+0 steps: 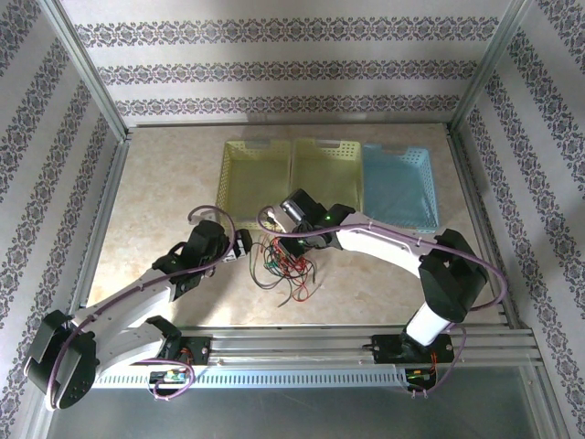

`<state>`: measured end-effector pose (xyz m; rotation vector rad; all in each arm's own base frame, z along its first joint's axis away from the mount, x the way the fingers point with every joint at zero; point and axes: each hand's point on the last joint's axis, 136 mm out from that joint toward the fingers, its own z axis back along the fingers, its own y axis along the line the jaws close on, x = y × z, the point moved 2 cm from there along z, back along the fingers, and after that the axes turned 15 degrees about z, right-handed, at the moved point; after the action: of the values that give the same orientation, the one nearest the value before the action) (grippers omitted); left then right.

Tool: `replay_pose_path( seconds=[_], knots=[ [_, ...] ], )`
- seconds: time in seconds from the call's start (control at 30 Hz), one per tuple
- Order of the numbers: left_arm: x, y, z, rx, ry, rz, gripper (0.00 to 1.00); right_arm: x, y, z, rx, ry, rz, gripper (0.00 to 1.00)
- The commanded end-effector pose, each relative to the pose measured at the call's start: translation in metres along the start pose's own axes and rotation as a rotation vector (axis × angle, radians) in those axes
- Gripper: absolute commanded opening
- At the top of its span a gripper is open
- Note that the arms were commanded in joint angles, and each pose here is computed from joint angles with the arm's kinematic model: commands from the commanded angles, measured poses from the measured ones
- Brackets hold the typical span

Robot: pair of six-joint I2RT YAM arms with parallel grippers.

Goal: Untangle the cables

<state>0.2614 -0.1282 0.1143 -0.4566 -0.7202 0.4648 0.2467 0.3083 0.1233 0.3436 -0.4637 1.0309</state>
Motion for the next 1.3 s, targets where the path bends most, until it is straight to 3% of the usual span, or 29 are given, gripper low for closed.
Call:
replay_pose_path(
  seconds=[0.0, 0.27, 0.53, 0.6, 0.9, 1.0, 1.07, 1.27],
  knots=[
    [-0.019, -0.021, 0.008, -0.1, 0.116, -0.136, 0.99, 0.018, 0.0, 0.026, -0.011, -0.083, 0.019, 0.0],
    [-0.055, -0.068, 0.009, -0.303, 0.27, -0.343, 0.99, 0.042, -0.011, 0.065, -0.056, -0.232, -0.011, 0.0],
    [-0.067, -0.078, -0.021, -0.262, 0.295, -0.433, 1.0, 0.059, -0.016, 0.088, -0.06, -0.343, -0.067, 0.0],
    [-0.066, -0.075, -0.028, -0.244, 0.273, -0.439, 0.92, 0.062, -0.02, 0.1, -0.077, -0.384, -0.089, 0.0],
    [-0.063, -0.059, -0.053, -0.139, 0.223, -0.425, 0.23, 0.064, -0.058, 0.158, -0.209, -0.603, -0.274, 0.0],
    [-0.058, -0.053, -0.056, -0.097, 0.193, -0.411, 0.05, 0.059, -0.07, 0.176, -0.229, -0.676, -0.355, 0.0],
    [-0.057, -0.048, -0.057, -0.07, 0.181, -0.4, 0.0, 0.052, -0.08, 0.187, -0.258, -0.715, -0.41, 0.0],
    [-0.052, -0.044, -0.055, -0.043, 0.155, -0.391, 0.0, 0.024, -0.11, 0.215, -0.35, -0.803, -0.552, 0.0]
  ],
)
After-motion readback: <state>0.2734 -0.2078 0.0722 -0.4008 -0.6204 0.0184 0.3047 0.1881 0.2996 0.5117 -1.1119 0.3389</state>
